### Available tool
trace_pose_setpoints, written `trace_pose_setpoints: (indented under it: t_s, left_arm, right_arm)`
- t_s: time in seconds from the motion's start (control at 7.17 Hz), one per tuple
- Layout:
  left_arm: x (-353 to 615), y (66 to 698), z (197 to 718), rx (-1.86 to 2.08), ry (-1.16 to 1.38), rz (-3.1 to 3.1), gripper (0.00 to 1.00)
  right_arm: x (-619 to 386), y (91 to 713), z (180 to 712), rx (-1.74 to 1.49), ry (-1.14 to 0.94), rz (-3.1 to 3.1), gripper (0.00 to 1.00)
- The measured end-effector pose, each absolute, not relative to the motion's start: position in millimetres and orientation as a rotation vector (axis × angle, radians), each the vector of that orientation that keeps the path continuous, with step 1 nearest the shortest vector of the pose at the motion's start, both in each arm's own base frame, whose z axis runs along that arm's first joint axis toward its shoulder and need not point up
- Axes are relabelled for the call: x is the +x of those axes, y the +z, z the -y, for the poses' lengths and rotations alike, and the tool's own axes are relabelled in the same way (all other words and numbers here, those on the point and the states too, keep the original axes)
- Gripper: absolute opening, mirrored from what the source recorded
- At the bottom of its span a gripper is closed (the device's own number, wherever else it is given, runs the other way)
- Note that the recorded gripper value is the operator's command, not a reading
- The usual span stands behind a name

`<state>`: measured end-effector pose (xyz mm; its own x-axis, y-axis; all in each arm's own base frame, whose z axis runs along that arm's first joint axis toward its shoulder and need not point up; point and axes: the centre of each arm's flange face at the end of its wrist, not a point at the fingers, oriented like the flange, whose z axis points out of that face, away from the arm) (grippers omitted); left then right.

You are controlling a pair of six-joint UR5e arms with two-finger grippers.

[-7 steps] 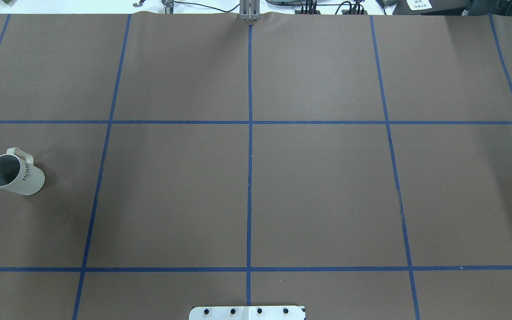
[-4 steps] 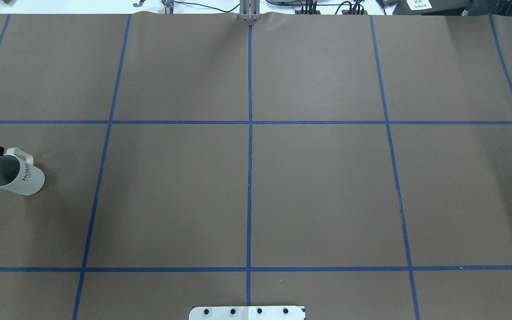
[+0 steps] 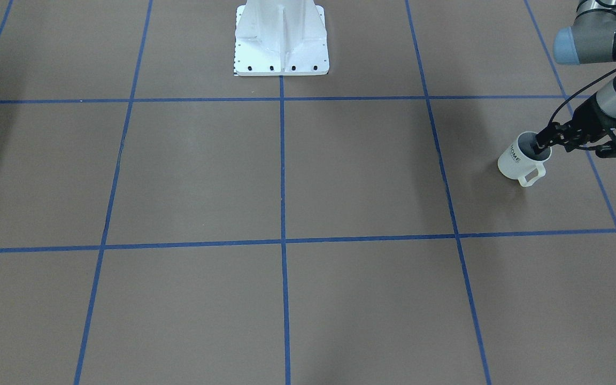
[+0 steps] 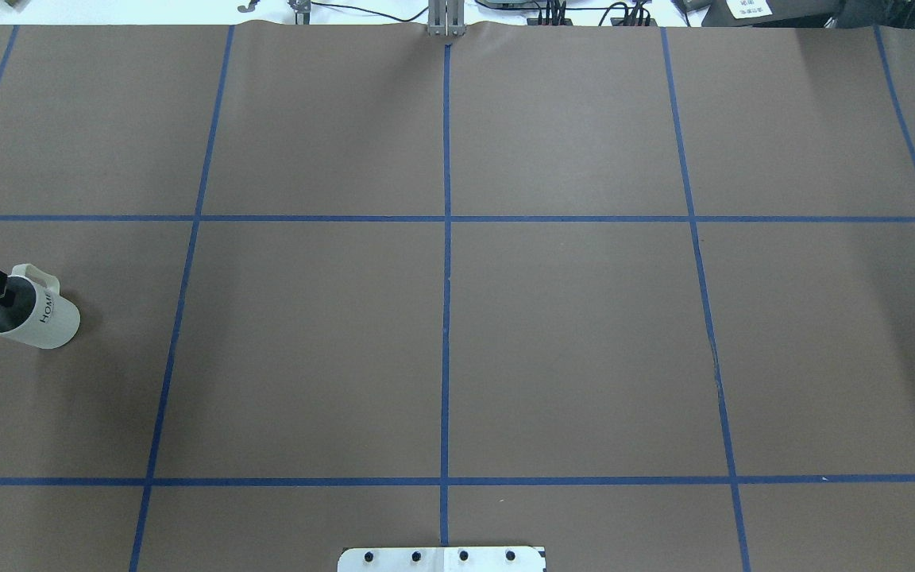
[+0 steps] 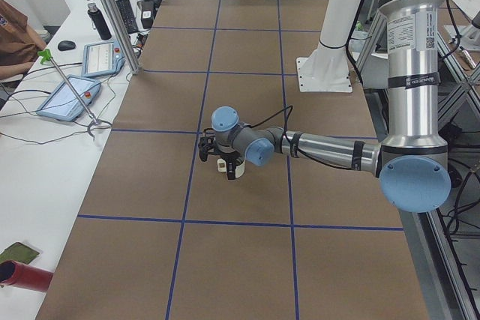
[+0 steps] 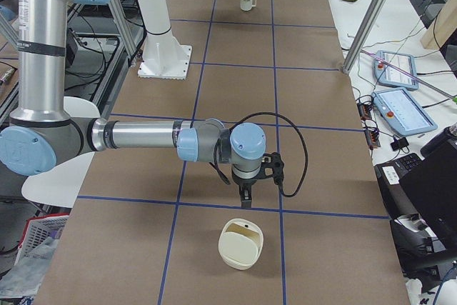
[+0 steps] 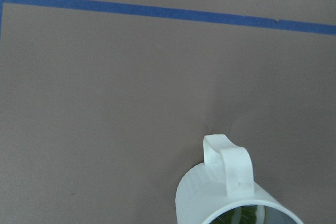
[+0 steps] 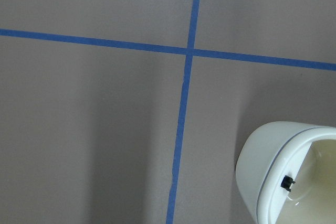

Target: Left arm hands cup to right arm to dump lemon

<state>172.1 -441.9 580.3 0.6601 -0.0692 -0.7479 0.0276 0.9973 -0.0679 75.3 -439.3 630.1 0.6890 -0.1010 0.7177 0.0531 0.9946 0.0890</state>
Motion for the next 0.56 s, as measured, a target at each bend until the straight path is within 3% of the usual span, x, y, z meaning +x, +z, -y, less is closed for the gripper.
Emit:
trace_pose_setpoints:
  t_s: [0.14, 0.56]
  left_arm:
    - [174.5, 580.0, 440.7, -0.054, -0.049, -0.848, 0.00]
    - [173.2, 556.7, 439.7, -0.055, -0.045, -0.858, 0.00]
  right_arm:
    - [75.2, 630.6, 438.9, 0.061, -0.085, 0.807, 1.00]
    - [74.9, 618.7, 440.6, 0.083, -0.095, 0.810, 1.00]
